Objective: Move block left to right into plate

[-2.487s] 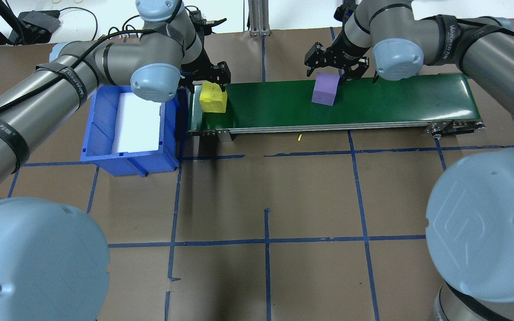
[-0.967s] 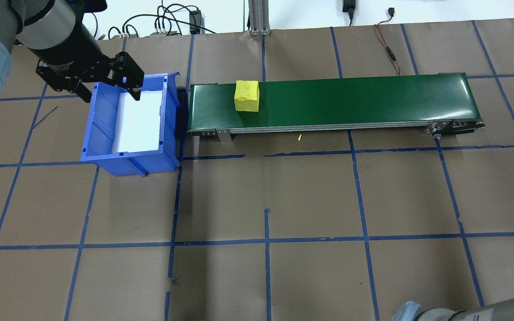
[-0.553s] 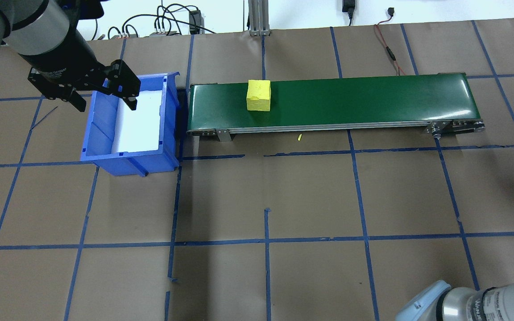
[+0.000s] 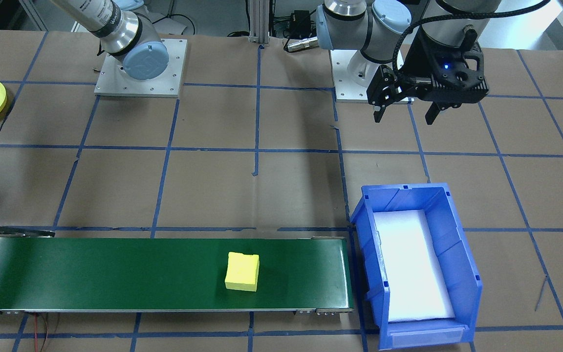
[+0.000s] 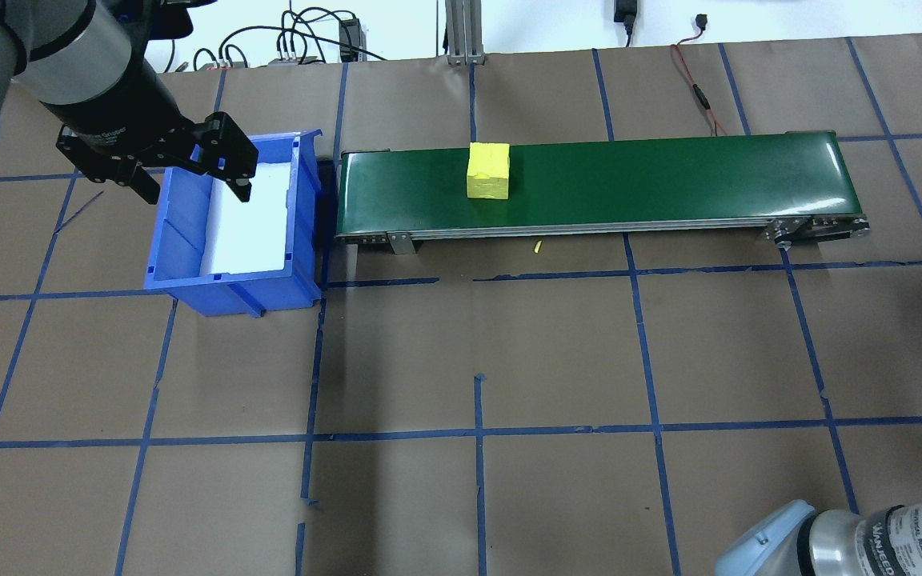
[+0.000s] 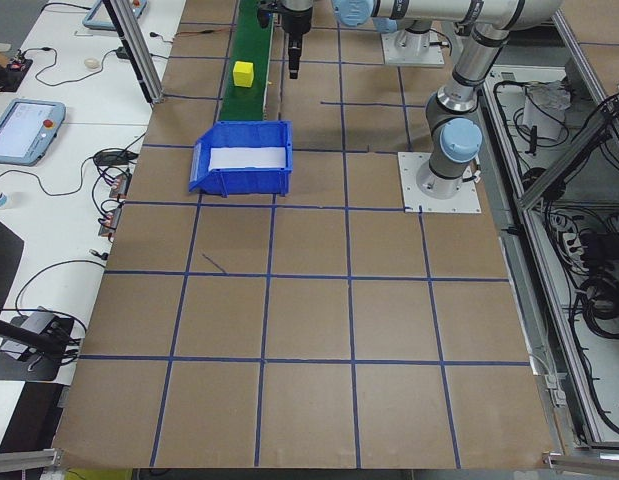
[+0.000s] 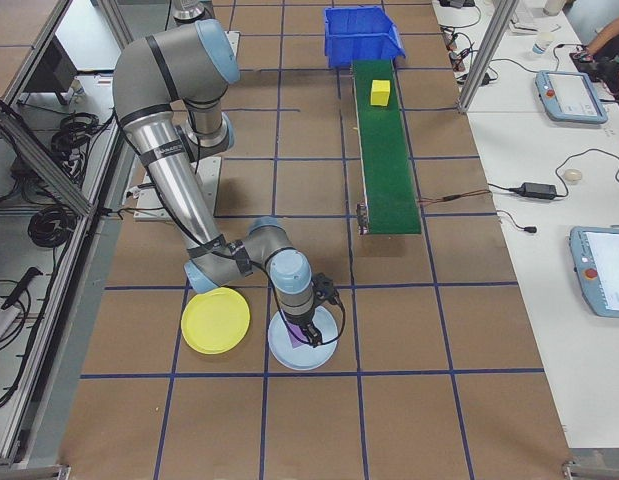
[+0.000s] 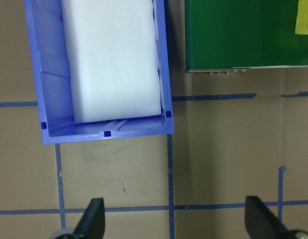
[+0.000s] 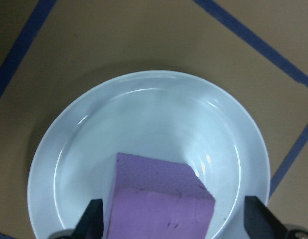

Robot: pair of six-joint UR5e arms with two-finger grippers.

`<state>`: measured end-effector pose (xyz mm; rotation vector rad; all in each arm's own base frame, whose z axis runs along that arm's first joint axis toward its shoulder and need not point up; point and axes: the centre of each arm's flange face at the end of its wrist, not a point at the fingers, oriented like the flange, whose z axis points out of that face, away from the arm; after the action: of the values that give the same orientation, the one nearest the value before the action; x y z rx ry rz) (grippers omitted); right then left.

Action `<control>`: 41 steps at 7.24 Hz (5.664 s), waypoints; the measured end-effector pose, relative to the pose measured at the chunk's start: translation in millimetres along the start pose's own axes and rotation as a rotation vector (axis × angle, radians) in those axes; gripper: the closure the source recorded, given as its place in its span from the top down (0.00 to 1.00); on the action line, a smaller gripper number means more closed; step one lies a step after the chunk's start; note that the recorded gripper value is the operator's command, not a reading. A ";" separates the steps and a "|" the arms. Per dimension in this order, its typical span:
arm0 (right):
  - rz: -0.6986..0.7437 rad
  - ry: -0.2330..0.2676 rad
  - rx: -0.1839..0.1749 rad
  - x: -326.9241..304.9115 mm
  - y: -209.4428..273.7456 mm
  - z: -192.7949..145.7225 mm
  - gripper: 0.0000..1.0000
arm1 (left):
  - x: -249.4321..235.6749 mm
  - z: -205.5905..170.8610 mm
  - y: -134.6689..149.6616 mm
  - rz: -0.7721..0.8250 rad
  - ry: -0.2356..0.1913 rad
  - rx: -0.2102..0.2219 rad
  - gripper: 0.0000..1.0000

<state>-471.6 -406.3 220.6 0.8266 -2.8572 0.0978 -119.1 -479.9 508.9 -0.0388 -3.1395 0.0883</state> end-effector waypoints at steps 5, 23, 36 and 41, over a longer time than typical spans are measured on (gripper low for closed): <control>0.135 -0.096 0.149 -83.9 -194.4 -109.6 1.00 | 0.7 -2.8 -0.7 0.000 0.002 0.011 1.00; 0.816 -0.516 0.138 -300.4 -491.8 -100.4 1.00 | -0.1 -4.2 -1.4 -0.002 0.002 0.016 1.00; 0.304 -0.169 -0.021 -85.5 -159.4 -91.7 0.35 | -0.9 -5.4 -2.0 -0.004 0.001 0.020 1.00; 0.426 -0.324 -0.038 -72.3 129.0 -76.6 0.40 | -1.3 -6.3 -2.1 -0.004 0.000 0.021 1.00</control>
<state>-469.7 -251.1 281.1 0.2279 -3.2840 -0.0440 -117.9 -481.7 515.3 -0.0329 -3.1382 0.1218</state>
